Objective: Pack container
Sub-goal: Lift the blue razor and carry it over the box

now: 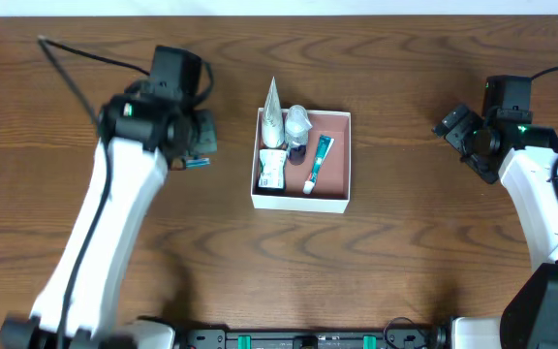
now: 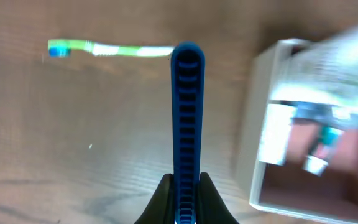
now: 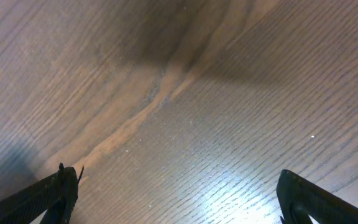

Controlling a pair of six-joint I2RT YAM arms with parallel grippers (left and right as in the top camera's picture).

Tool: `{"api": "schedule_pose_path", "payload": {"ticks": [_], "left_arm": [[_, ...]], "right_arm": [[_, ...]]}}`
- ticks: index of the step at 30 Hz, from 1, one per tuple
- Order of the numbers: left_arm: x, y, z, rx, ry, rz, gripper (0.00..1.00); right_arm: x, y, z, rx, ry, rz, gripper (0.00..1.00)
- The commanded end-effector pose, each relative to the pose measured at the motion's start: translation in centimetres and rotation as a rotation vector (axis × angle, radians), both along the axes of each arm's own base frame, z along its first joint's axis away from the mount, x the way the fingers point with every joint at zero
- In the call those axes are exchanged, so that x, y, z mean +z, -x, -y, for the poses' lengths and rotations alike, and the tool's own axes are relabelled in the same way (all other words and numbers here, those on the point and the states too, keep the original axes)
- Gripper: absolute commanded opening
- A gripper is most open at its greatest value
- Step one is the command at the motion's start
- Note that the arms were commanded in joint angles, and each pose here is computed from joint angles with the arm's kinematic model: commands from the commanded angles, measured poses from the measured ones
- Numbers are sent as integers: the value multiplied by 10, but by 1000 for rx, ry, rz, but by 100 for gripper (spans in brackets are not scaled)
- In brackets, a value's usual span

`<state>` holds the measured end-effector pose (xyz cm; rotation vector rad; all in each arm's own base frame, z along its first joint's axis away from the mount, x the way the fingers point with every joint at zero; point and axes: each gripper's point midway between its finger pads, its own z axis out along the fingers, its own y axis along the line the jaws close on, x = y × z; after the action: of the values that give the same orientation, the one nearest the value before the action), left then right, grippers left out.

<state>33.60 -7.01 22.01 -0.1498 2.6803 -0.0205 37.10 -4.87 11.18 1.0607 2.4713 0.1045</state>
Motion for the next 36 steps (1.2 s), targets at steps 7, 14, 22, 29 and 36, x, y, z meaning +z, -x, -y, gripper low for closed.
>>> {"api": "schedule_pose_path", "payload": {"ticks": [7,14,22,29,36], "left_arm": [[58,11,39,12,-4,258,6],[74,10,128,-124,-49,461,6],[26,13,218,-246,-96,479,6],[-37,4,239,-224,-137,392,6],[-70,-3,254,-242,-143,357,6]], "right_arm": [[-1,-1,2,-14,-1,-3,99],[-1,-1,2,-14,-1,-3,99],[-1,-1,2,-14,-1,-3,99],[-1,-1,3,-14,0,-3,99],[-1,-1,2,-14,-1,-3,99]]}}
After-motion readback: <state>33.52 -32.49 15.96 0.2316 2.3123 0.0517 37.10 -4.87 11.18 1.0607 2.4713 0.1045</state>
